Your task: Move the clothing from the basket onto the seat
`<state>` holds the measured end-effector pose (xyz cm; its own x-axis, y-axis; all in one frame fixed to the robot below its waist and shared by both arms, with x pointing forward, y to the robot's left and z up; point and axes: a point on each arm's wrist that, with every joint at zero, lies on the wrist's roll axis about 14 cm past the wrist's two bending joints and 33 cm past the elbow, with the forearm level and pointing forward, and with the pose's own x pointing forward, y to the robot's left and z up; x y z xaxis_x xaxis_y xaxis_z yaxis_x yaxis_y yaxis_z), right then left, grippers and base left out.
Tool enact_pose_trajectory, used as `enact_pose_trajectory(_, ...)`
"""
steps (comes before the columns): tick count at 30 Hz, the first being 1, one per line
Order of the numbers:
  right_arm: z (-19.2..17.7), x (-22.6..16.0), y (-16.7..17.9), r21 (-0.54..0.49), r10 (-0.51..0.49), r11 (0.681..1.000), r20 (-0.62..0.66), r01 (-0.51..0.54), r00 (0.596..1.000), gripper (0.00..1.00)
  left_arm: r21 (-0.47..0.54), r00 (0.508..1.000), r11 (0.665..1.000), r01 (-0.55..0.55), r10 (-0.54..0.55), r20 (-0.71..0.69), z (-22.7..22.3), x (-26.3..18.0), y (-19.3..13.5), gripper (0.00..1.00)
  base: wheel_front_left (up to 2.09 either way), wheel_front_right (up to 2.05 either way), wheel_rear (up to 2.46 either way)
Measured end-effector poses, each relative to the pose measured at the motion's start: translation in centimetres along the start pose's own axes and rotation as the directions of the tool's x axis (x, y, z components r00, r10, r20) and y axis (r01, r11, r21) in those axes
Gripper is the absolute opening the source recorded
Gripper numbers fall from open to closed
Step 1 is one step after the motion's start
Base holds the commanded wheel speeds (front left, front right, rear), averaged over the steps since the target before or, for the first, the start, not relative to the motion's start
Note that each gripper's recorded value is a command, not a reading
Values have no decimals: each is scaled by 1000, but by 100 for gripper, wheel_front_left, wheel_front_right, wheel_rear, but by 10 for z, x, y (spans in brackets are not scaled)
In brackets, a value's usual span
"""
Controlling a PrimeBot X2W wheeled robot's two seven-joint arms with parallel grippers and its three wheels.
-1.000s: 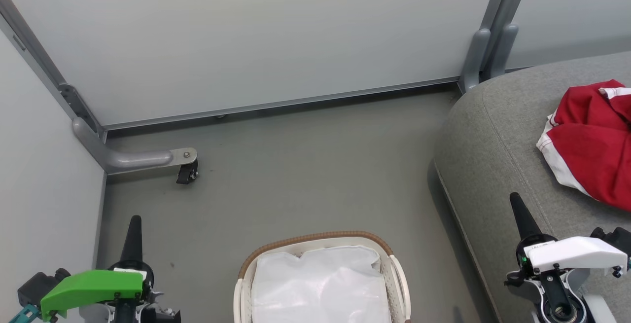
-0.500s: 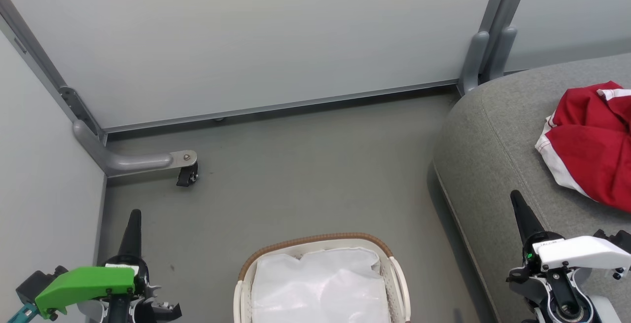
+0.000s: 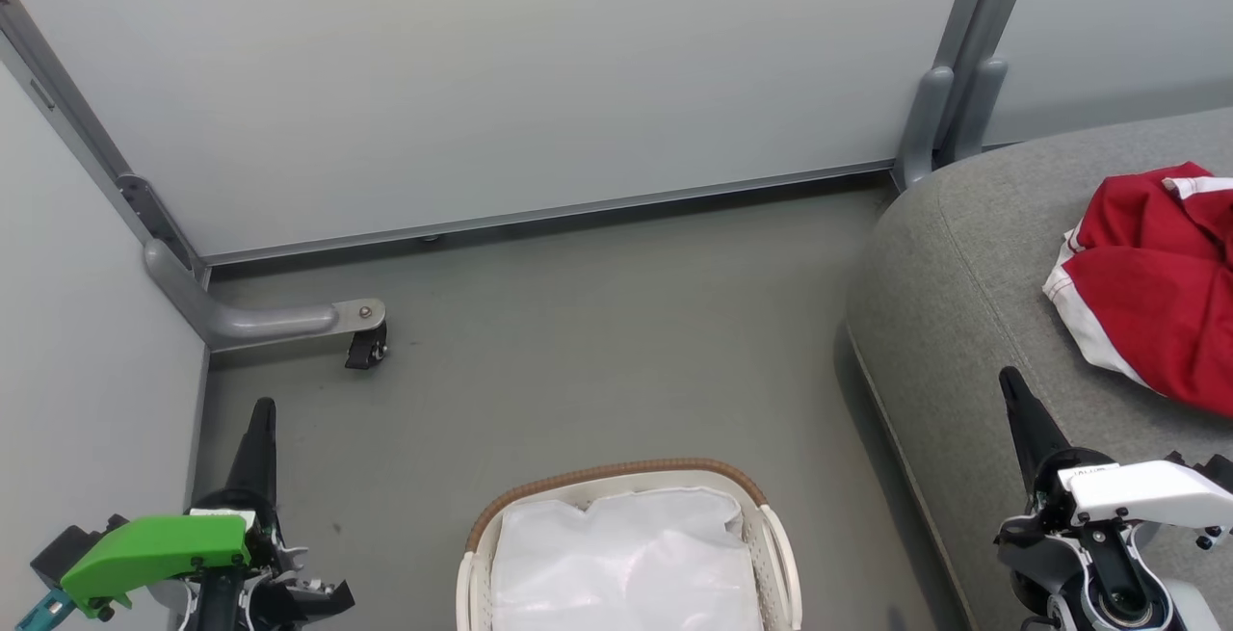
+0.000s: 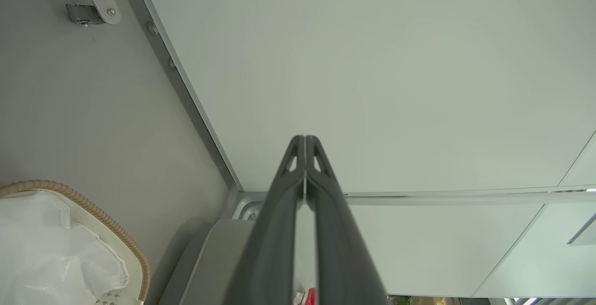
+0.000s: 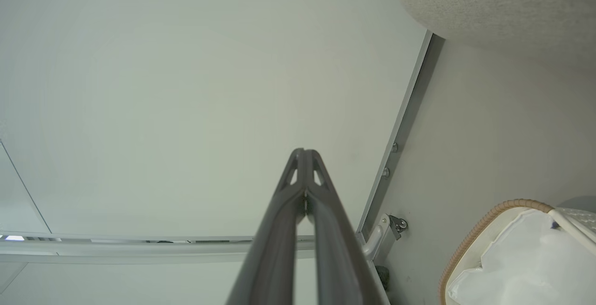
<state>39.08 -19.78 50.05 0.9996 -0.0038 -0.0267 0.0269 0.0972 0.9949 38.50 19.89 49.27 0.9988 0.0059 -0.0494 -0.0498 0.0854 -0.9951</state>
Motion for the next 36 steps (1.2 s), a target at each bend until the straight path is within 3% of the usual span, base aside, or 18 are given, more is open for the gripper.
enact_pose_trajectory(10,1,-1,7,100,27,995,-4,-26,1000,0,-89,999,995,37,-38,-4,1,2,-11,0,0,0,0)
enact_pose_trajectory(36,2,-1,7,103,27,994,-4,-27,1000,0,-90,999,995,39,-39,-3,1,2,-12,0,0,0,0)
